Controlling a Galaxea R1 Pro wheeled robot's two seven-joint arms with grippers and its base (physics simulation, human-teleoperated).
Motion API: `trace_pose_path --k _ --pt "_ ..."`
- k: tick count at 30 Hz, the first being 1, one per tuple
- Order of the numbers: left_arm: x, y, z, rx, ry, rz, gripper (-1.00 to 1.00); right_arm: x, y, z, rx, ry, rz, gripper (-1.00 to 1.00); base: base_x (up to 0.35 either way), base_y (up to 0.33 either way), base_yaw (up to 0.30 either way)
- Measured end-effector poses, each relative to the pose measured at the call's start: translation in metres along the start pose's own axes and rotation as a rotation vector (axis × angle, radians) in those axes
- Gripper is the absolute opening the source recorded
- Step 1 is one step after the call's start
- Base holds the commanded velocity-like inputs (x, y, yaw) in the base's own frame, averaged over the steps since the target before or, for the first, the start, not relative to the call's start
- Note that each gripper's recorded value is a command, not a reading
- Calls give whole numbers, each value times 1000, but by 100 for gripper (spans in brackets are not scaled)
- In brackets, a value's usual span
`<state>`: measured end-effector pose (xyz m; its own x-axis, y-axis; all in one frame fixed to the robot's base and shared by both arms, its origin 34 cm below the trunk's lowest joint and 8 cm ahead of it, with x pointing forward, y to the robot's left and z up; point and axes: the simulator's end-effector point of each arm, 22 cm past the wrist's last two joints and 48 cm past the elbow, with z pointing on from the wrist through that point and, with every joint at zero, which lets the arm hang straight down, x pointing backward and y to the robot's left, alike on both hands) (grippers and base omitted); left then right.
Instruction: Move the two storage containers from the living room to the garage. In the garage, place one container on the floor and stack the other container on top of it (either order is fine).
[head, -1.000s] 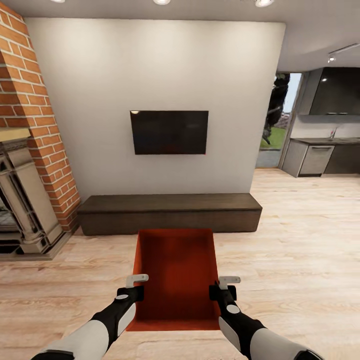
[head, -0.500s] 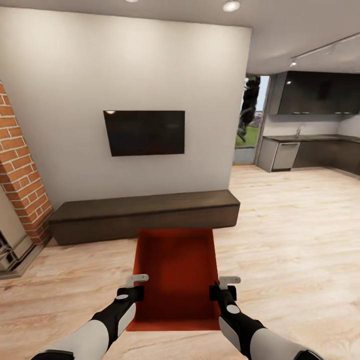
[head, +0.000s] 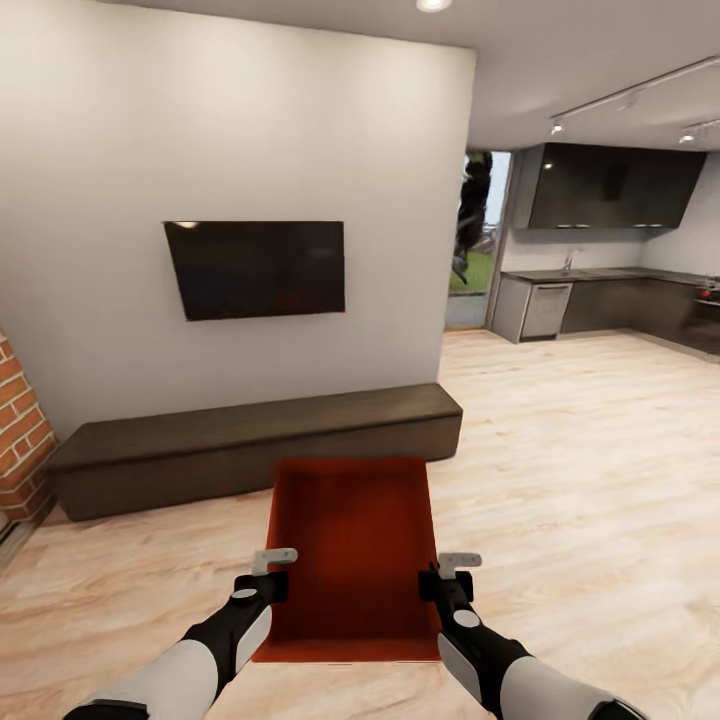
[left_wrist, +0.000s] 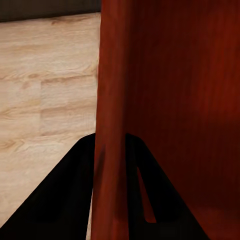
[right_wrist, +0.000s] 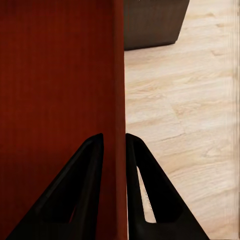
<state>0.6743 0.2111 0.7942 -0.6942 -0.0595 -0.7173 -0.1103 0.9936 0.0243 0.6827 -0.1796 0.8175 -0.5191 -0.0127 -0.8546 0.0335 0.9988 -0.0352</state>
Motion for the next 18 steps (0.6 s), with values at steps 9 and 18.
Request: trace_pose_path --k 9,18 --pt "0 0 0 0 1 0 -100 0 0 0 0 1 0 -100 115 0 -279" --pt "0 0 1 0 0 3 -100 1 0 0 1 0 2 -100 2 0 -285"
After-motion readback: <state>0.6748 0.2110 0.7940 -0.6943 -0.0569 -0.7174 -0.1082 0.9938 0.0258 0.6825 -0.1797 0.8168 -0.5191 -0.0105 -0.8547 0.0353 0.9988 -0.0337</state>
